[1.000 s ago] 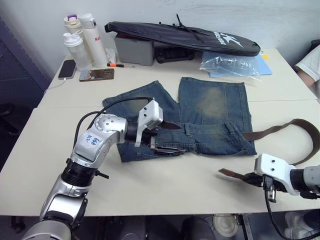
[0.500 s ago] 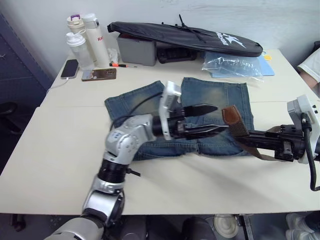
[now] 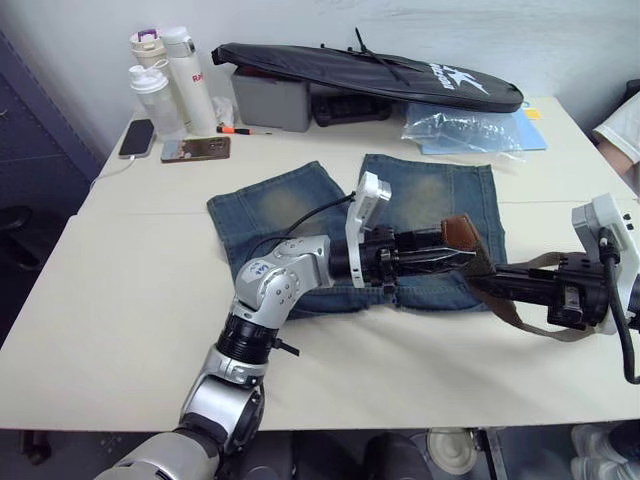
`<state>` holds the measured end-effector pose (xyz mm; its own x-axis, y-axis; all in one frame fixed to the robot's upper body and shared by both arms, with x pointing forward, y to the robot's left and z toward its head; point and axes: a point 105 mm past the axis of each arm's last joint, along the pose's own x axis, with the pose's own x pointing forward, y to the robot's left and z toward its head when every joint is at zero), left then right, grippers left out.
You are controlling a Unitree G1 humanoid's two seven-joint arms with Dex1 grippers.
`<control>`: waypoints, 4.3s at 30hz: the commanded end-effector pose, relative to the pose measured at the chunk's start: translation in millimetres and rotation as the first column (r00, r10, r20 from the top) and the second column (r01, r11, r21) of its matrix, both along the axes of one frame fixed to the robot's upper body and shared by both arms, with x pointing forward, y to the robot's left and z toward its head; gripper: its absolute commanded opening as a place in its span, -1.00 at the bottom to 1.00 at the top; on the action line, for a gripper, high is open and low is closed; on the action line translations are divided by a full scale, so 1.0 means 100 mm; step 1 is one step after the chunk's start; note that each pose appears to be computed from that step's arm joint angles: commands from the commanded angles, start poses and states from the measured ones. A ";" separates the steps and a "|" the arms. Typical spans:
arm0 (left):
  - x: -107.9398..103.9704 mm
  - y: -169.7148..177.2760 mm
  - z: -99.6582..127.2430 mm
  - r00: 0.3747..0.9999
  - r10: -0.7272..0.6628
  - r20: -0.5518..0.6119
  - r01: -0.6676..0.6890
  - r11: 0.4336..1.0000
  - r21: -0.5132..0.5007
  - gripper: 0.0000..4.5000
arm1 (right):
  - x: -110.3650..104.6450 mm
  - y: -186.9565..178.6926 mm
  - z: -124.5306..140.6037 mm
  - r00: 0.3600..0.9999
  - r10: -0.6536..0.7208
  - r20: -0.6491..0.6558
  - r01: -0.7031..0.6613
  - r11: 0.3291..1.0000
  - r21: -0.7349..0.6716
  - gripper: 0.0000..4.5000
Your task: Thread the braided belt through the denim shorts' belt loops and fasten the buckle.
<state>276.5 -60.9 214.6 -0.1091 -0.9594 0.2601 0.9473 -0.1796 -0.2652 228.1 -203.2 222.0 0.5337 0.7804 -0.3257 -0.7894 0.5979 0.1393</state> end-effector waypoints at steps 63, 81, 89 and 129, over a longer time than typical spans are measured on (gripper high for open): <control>0.04 -0.66 0.35 0.881 -0.062 -0.469 0.061 0.998 -0.017 -1.00 | -0.09 0.00 0.04 0.746 -0.654 -0.128 0.253 0.101 0.962 0.96; 0.04 -0.67 0.27 0.887 -0.045 -0.459 0.049 0.999 -0.004 -1.00 | -0.06 -0.02 0.00 0.722 -0.673 -0.162 0.287 0.077 0.955 -0.98; 0.23 -0.16 0.28 0.954 0.056 -0.294 -0.041 0.998 0.056 0.18 | -0.11 -0.41 0.22 0.656 -0.754 -0.007 0.357 0.302 0.884 -1.00; 0.13 -0.79 -1.20 0.648 -0.335 0.684 -0.139 0.831 0.539 -0.98 | -0.40 -0.69 0.10 0.570 -0.817 0.088 0.705 0.541 0.458 -1.00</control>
